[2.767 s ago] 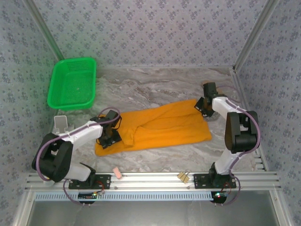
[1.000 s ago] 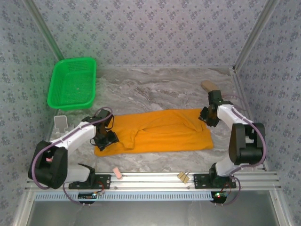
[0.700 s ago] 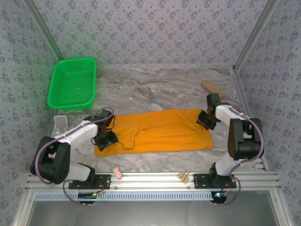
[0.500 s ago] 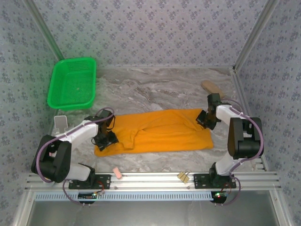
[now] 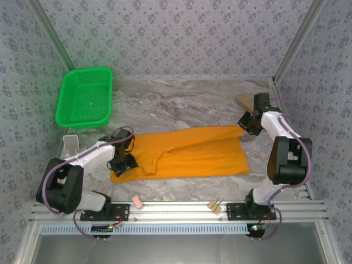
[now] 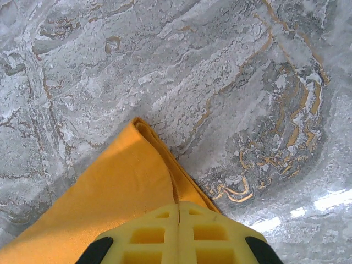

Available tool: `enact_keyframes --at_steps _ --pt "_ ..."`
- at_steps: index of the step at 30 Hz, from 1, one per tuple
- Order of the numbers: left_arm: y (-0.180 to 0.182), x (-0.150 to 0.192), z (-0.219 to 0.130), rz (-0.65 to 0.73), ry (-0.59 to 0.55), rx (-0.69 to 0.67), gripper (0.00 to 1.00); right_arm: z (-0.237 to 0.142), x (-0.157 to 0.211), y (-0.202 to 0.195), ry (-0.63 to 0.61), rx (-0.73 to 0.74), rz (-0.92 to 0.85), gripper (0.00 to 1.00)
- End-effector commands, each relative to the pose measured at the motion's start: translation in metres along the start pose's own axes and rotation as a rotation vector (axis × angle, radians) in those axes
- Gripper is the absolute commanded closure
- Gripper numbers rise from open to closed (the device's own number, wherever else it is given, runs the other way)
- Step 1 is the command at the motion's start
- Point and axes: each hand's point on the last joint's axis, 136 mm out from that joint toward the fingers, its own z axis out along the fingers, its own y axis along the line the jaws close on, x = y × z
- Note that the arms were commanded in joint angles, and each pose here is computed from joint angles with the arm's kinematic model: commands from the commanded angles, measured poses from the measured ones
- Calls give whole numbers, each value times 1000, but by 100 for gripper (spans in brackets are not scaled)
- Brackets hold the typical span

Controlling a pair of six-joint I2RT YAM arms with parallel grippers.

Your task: Fold the inside-out t-shirt

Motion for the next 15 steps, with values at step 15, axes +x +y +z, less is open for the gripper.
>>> enact_keyframes --at_steps 15 --pt "-12 13 -31 70 38 109 44 -2 13 -11 -24 94 -116 71"
